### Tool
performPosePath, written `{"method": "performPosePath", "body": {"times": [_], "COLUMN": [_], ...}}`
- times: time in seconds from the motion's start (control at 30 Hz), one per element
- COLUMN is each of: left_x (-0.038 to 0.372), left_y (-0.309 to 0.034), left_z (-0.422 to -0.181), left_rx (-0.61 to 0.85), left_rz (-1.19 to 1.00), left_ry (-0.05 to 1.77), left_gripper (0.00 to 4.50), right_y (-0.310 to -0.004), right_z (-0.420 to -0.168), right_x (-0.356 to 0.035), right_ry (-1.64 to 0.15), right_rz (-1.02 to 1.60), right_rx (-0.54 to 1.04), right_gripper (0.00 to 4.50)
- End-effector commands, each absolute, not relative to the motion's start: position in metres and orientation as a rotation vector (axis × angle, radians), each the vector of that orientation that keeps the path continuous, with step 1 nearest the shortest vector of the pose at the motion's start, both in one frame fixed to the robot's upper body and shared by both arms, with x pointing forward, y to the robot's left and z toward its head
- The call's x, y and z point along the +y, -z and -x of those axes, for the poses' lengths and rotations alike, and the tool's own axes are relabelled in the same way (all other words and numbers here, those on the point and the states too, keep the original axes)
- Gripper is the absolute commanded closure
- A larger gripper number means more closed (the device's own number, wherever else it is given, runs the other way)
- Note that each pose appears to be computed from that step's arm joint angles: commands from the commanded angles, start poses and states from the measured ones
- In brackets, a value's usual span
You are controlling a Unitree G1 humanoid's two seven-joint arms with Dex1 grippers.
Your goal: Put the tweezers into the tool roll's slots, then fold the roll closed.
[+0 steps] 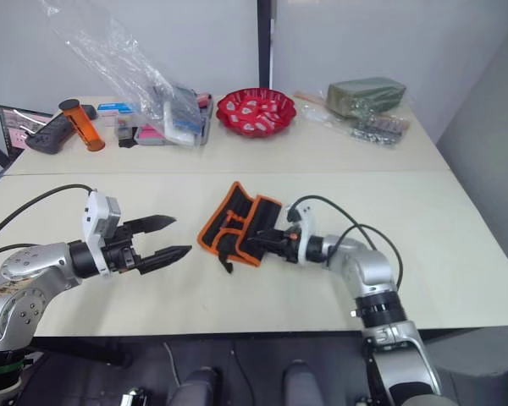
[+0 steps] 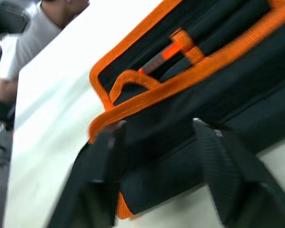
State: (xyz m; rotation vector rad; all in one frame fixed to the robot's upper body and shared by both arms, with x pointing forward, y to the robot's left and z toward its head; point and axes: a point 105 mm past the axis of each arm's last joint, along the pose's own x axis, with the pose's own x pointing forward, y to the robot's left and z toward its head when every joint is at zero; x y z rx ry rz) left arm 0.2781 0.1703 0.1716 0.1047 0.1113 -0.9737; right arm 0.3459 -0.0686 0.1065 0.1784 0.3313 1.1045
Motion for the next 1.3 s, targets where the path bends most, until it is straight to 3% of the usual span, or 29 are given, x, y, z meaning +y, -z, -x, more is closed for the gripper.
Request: {"method": "performPosePath", "body": {"times": [0.03,0.13,0.33,0.6,0.8,0.97,1.07,1.3], "left_x": [0.173,0.175,0.179,0.181,0.162,0.152,0.143,0.134], "left_y": [-0.177,-0.175,-0.17,-0.151,-0.145,-0.129,-0.122,-0.121], "left_z": [-0.276,-0.275,-0.277,-0.292,-0.319,-0.335,-0.339,-0.341], "left_rx": [0.092,0.097,0.112,0.198,0.215,0.277,0.306,0.31], "left_rz": [-0.134,-0.134,-0.117,0.072,0.259,0.279,0.313,0.32], "left_ry": [0.968,0.96,0.927,0.829,0.756,0.717,0.726,0.743], "left_gripper": [0.0,0.0,0.0,0.0,0.0,0.0,0.81,3.2], "right_y": [-0.101,-0.078,-0.05,-0.05,-0.05,-0.051,-0.052,-0.057], "right_z": [-0.344,-0.341,-0.342,-0.347,-0.345,-0.346,-0.347,-0.347], "right_x": [-0.068,-0.071,-0.078,-0.08,-0.077,-0.075,-0.075,-0.076], "right_ry": [-1.151,-1.161,-1.148,-1.117,-1.119,-1.095,-1.085,-1.065], "right_rz": [0.037,0.21,0.372,0.403,0.395,0.379,0.381,0.372], "right_rx": [0.257,0.267,0.306,0.305,0.308,0.307,0.307,0.298], "right_gripper": [3.64,4.47,4.47,4.47,4.47,4.47,4.5,4.5]}}
